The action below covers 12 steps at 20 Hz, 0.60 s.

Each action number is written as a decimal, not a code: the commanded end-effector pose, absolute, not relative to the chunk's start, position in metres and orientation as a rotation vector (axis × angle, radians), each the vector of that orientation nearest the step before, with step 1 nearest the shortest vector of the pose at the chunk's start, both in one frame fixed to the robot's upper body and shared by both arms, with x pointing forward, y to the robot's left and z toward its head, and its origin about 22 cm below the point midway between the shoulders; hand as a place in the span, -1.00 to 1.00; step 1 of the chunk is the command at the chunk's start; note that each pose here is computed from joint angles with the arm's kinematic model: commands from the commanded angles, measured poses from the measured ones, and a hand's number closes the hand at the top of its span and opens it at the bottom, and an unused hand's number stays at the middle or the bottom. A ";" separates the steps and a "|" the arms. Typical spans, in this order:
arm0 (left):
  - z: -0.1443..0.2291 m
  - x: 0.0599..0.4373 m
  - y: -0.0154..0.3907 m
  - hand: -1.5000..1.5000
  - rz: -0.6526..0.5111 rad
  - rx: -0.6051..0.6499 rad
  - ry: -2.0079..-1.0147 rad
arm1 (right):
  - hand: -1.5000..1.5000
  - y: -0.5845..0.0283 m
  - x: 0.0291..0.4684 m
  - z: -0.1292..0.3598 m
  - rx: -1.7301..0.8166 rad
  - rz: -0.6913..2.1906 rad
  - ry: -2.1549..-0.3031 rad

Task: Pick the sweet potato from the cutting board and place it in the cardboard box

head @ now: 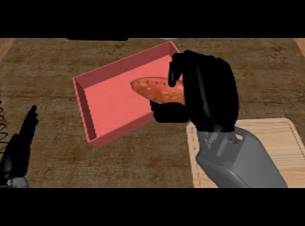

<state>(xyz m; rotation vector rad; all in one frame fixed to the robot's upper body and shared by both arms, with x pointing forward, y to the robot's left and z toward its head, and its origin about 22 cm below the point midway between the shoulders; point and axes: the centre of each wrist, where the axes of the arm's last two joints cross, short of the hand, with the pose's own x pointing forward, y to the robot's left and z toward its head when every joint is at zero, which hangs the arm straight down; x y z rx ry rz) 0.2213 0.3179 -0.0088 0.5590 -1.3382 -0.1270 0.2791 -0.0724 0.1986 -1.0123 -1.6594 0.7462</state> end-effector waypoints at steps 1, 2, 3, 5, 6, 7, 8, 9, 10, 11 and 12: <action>0.020 0.253 0.331 0.00 -0.215 0.633 -1.372 | 1.00 -0.042 0.306 0.216 -0.958 0.659 -1.652; 0.022 0.250 0.332 0.00 -0.225 0.625 -1.381 | 1.00 -0.046 0.317 0.207 -0.920 0.629 -1.644; 0.030 0.244 0.352 0.00 -0.221 0.637 -1.375 | 1.00 -0.045 0.320 0.214 -0.907 0.611 -1.641; 0.034 0.256 0.341 0.00 -0.239 0.625 -1.394 | 1.00 -0.033 0.335 0.208 -0.886 0.600 -1.595; 0.018 0.254 0.339 0.00 -0.217 0.633 -1.393 | 1.00 -0.041 0.351 0.218 -0.859 0.590 -1.622; 0.030 0.263 0.338 0.00 -0.233 0.625 -1.393 | 1.00 -0.031 0.354 0.204 -0.881 0.618 -1.588; 0.026 0.256 0.325 0.00 -0.237 0.630 -1.394 | 1.00 -0.030 0.363 0.213 -0.848 0.593 -1.600; 0.021 0.262 0.338 0.00 -0.221 0.637 -1.393 | 1.00 -0.025 0.363 0.205 -0.846 0.610 -1.597; 0.032 0.261 0.347 0.00 -0.232 0.618 -1.388 | 1.00 -0.030 0.375 0.198 -0.845 0.613 -1.574; 0.018 0.259 0.329 0.00 -0.235 0.620 -1.416 | 1.00 -0.025 0.382 0.207 -0.843 0.590 -1.599; 0.034 0.257 0.332 0.00 -0.251 0.606 -1.404 | 1.00 -0.025 0.389 0.194 -0.855 0.597 -1.548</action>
